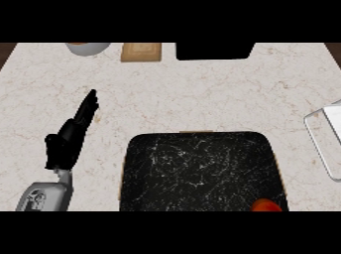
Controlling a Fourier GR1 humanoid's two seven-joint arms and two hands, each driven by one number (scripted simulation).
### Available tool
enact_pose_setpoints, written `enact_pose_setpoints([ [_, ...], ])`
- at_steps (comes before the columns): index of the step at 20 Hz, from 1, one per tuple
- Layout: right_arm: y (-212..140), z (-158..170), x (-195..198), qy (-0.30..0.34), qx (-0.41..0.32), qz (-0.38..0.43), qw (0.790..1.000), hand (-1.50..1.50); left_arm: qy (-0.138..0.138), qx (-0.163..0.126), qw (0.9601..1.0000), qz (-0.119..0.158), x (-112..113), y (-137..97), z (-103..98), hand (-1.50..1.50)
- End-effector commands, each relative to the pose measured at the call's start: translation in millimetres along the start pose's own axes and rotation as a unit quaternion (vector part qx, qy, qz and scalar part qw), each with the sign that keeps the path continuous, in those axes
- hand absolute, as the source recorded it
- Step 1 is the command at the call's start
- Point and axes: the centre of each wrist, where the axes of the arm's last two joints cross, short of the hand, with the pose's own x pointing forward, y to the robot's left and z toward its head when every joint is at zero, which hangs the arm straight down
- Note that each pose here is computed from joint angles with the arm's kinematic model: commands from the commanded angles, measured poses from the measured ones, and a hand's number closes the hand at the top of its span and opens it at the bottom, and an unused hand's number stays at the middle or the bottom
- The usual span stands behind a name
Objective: Pick the can from the tray and place it in the tiered shelf
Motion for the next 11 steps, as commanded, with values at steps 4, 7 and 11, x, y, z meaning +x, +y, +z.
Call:
enact_pose_setpoints([
  [4, -77.7, -5.7, -21.8, 0.046, 0.036, 0.047, 0.997, -1.5, -0.002, 0.009, 0.9999, 0.004, -11.1, 3.4, -2.7, 0.0],
  [7, -103.9, 1.0, -25.7, 0.028, 0.06, 0.083, 0.994, -1.5, 0.007, 0.024, 0.9997, 0.006, -9.5, 12.1, -0.5, 0.0],
  [11, -133.3, 7.5, -36.9, 0.035, 0.065, 0.069, 0.995, -1.5, 0.008, 0.013, 0.9999, 0.0, -9.4, 10.9, -3.1, 0.0],
])
